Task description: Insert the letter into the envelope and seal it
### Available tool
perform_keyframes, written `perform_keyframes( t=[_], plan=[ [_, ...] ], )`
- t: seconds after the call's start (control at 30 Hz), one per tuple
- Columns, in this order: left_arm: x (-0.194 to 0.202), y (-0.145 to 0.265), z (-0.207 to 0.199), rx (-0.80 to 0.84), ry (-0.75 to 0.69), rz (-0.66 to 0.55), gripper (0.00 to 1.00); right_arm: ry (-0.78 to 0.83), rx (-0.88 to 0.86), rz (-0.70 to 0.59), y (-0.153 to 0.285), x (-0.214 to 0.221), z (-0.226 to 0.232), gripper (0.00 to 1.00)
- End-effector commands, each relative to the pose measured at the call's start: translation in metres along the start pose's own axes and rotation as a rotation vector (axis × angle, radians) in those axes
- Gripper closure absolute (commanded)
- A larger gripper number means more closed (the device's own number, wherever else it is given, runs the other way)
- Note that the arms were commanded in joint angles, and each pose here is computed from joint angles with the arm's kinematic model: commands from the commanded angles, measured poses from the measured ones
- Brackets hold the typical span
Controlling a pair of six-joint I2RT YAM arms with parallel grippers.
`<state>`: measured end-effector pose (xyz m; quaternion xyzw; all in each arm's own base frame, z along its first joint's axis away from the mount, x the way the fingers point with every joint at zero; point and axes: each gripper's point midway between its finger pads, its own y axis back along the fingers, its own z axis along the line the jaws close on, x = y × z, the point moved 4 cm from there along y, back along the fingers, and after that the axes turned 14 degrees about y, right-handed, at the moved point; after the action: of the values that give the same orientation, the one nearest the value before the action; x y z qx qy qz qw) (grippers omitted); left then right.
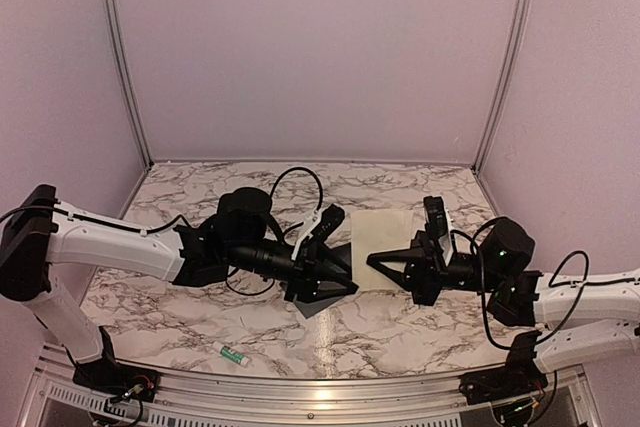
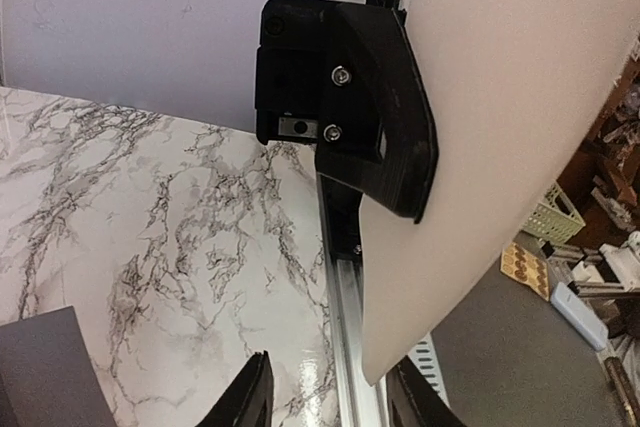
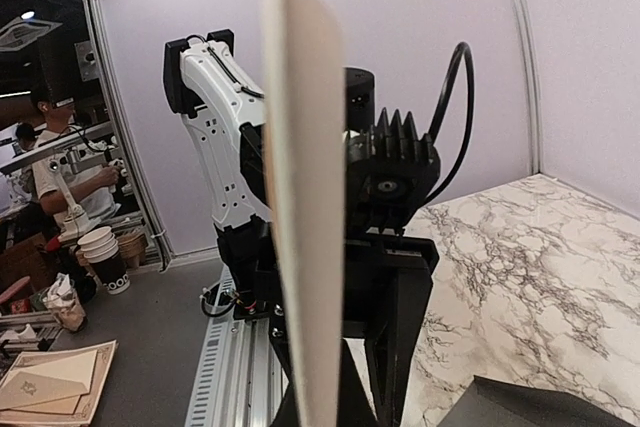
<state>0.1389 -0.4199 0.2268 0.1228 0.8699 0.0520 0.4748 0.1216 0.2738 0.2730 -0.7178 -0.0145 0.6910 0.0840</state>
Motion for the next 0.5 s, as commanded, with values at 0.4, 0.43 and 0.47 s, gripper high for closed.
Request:
perform_keyframes(
  t=[0.4, 0.43, 0.47],
  plan=[
    [-0.0191, -0.0158, -0.0166, 0.023, 0.052, -0.102, 0.95, 0.043, 0.010, -0.030, 0.0057, -0.0044, 0.0039, 1.00],
    [-0.0186, -0.0163, -0.0151, 0.014, 0.070, -0.105, 1.00, 0.047, 0.011, -0.030, 0.0062, -0.0044, 0.0040, 1.00],
    [-0.0187, -0.0167, -0.0130, 0.000, 0.096, -0.112, 1.00, 0.052, 0.010, -0.028, 0.0064, -0.0040, 0.0044, 1.00]
  ],
)
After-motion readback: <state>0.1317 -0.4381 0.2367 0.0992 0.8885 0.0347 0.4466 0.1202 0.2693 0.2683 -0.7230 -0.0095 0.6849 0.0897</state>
